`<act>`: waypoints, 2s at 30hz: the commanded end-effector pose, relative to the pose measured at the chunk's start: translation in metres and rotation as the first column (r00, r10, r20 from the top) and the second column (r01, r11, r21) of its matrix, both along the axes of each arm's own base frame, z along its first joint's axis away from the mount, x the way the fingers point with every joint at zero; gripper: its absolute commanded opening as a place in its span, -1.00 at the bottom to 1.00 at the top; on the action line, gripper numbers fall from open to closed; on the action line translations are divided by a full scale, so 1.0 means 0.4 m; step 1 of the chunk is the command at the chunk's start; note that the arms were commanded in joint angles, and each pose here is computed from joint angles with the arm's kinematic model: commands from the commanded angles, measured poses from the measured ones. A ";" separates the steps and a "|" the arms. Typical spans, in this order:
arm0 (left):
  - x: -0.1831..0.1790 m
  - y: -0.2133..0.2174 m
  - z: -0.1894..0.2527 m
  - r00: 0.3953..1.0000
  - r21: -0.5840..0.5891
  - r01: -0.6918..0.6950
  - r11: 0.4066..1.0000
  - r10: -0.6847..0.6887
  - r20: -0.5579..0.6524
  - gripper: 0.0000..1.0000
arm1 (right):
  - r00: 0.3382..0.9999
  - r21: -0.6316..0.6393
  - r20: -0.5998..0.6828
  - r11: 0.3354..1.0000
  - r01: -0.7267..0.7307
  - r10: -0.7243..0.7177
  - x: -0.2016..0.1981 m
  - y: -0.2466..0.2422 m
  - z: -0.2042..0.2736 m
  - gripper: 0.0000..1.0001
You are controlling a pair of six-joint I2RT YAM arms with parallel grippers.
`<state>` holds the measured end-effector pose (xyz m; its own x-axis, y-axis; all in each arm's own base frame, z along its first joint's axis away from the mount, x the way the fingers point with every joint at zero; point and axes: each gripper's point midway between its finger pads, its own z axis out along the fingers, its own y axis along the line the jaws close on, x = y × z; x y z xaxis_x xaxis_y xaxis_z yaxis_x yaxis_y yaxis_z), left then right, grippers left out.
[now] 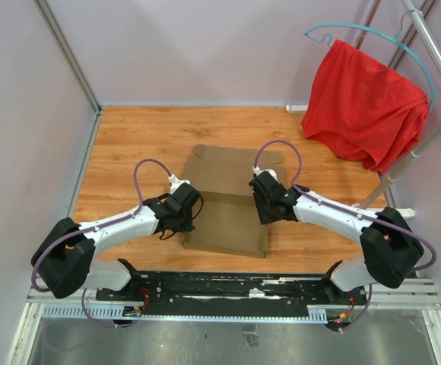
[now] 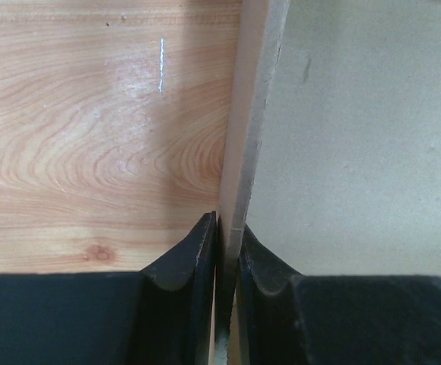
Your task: Fold the paper box
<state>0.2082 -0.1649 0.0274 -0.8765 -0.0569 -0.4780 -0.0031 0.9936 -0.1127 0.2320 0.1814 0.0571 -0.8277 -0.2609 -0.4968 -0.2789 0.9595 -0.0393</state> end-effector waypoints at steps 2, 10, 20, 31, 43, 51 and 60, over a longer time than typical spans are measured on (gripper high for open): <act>-0.003 -0.009 0.026 0.997 -0.094 -0.041 0.995 0.046 0.062 -0.61 | 0.998 0.024 -0.055 0.999 -0.030 0.031 -0.005 0.029 -0.040 -0.37; -0.022 -0.063 0.104 0.990 -0.311 0.016 0.950 0.028 0.136 -0.59 | 0.995 -0.108 -0.074 0.992 -0.069 0.062 0.023 0.008 -0.068 -0.90; -0.039 -0.037 0.102 0.991 -0.263 0.033 0.964 0.002 0.130 0.18 | 0.995 -0.189 -0.070 0.978 -0.085 0.073 0.043 -0.012 -0.079 -0.98; -0.018 0.002 0.181 0.964 -0.301 -0.018 0.953 0.097 0.249 0.99 | 0.997 -0.183 -0.068 0.982 -0.056 0.045 0.046 -0.008 -0.077 -0.34; -0.004 -0.004 0.255 0.940 -0.354 0.007 0.935 0.115 0.321 0.99 | 0.996 -0.044 0.085 0.998 -0.038 0.041 0.047 -0.018 0.054 0.67; 0.069 0.014 0.291 0.928 -0.359 -0.027 0.933 0.157 0.338 0.98 | 0.981 0.390 0.192 0.915 -0.105 0.031 0.113 0.000 0.173 -0.96; 0.194 0.074 0.303 0.932 -0.464 -0.094 0.881 0.241 0.270 0.86 | 0.996 0.731 0.085 0.681 -0.043 -0.029 0.272 -0.049 0.225 0.37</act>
<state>0.2621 -0.1358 0.1421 -0.6261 -0.4373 -0.6456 -0.0879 0.8622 -0.4988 0.3226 0.1426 0.1294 -0.7493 0.1664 -0.6410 -0.2421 0.8321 0.4990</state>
